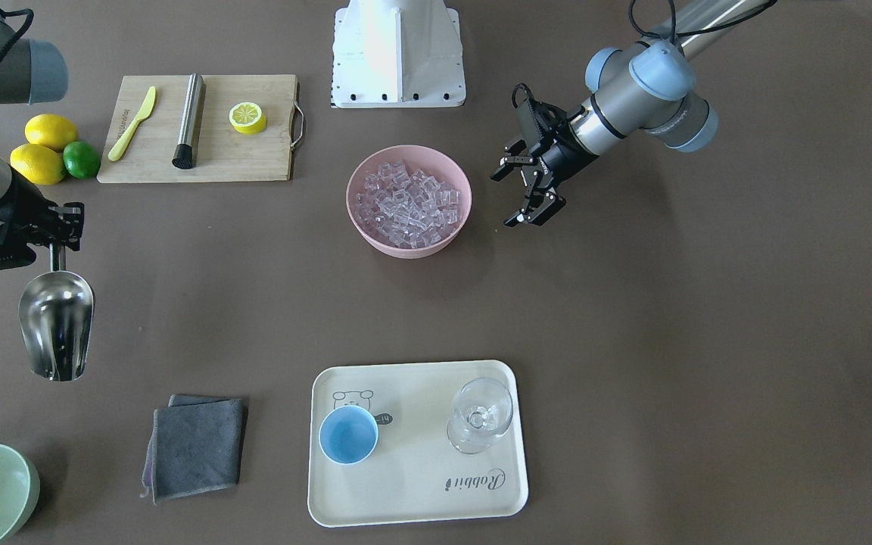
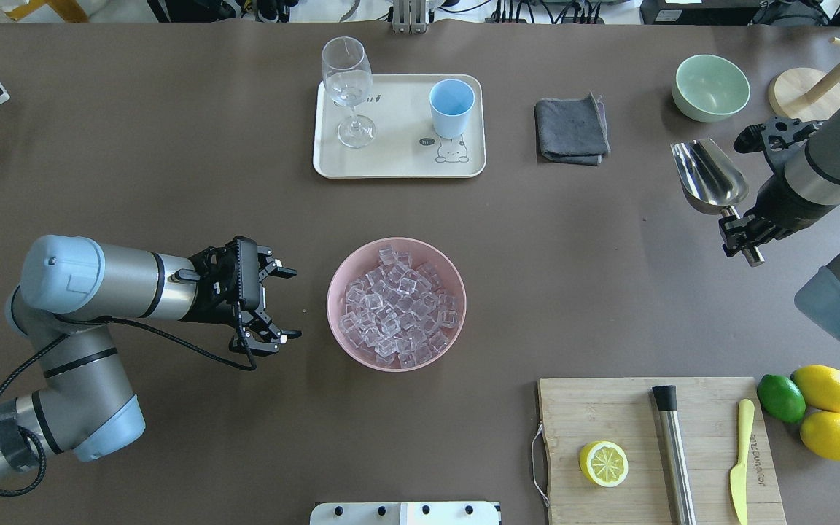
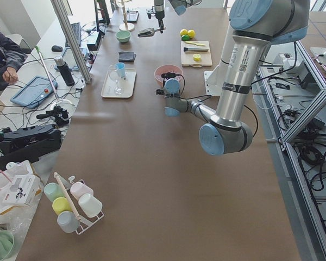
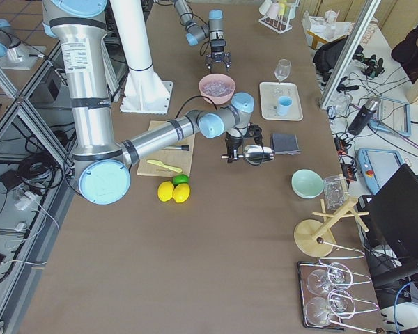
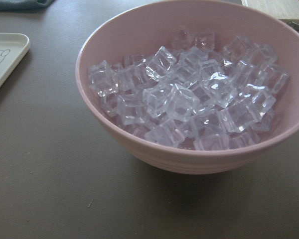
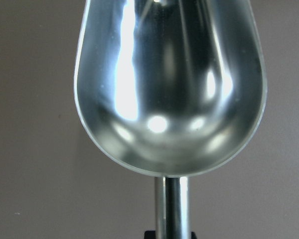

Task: Put ice in cup with scoop
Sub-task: 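Grasp and lift the scoop with the right gripper while the left aligns at the bowl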

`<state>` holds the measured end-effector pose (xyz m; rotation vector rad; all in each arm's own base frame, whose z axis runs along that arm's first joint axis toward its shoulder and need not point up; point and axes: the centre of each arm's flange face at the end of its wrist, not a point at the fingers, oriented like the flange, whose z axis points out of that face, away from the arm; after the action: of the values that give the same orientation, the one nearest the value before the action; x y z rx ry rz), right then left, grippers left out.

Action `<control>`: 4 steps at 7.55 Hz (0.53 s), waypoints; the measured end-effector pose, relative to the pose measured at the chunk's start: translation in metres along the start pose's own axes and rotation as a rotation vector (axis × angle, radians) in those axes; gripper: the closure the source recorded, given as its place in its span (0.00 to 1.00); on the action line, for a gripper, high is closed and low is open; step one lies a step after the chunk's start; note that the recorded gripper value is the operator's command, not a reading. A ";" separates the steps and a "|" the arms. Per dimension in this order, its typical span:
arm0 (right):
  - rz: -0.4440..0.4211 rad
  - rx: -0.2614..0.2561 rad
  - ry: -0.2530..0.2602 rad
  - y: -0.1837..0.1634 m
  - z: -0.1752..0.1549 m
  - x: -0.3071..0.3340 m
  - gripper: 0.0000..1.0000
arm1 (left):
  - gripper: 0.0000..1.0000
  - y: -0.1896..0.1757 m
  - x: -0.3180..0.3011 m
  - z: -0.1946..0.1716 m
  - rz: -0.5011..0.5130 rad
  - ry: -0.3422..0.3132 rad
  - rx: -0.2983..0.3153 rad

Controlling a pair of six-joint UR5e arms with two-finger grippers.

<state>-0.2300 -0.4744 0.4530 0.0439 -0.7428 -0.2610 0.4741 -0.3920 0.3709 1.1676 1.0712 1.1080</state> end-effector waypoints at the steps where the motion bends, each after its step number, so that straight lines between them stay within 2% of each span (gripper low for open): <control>1: -0.081 0.010 0.001 0.004 -0.012 -0.005 1.00 | 0.02 0.007 -0.003 0.006 0.003 0.000 0.028; 2: -0.143 0.024 0.006 0.005 -0.020 -0.010 1.00 | 0.02 0.012 -0.006 0.012 0.010 -0.002 0.069; 4: -0.212 0.063 0.025 -0.003 -0.033 -0.022 1.00 | 0.02 0.014 -0.008 0.014 0.027 -0.011 0.148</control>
<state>-0.2236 -0.4732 0.4136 0.1856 -0.7222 -0.4379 0.4856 -0.4008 0.3863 1.3069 1.1476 1.0558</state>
